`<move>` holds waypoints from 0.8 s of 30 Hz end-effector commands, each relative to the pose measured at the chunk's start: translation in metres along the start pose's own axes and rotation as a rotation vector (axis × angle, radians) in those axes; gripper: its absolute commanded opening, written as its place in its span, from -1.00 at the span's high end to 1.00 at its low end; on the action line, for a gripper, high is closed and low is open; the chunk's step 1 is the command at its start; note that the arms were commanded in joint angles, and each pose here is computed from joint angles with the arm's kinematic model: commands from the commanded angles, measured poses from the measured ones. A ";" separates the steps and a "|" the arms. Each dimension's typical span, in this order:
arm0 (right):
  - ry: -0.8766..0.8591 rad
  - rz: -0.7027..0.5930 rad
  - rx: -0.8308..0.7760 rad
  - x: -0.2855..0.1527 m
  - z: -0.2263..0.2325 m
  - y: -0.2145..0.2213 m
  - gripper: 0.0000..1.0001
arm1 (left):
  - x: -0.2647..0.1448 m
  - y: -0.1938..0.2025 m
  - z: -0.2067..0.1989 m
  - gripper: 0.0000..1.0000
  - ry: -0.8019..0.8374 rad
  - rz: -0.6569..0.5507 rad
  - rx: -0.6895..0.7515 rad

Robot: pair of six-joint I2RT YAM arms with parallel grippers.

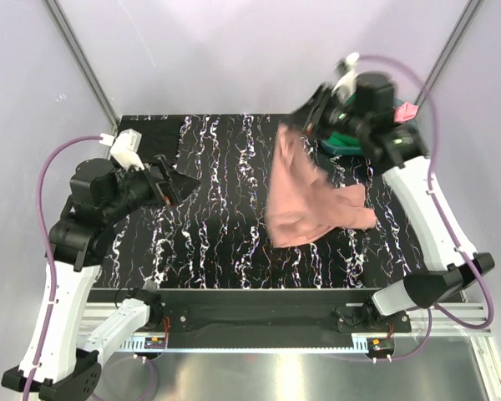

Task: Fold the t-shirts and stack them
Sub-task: Move the tshirt to the center of the board, then flatten the tshirt out

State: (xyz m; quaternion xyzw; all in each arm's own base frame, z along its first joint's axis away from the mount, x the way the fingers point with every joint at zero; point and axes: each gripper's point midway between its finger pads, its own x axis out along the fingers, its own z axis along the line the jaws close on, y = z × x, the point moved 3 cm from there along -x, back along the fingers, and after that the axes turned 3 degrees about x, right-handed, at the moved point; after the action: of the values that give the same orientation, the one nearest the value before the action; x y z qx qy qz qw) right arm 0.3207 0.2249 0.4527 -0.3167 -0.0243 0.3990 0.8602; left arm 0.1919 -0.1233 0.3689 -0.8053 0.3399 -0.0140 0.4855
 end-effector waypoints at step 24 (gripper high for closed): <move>0.826 0.285 0.218 -0.108 -0.276 0.147 0.16 | 0.204 0.169 -0.055 -0.79 -0.093 0.606 0.205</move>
State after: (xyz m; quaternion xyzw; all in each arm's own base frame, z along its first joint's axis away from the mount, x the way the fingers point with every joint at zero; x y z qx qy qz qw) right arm 0.2198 0.1061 0.1684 -0.3747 0.3907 0.4123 0.7328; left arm 0.2109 -0.3052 0.1830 -0.6112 0.5532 0.1944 0.5316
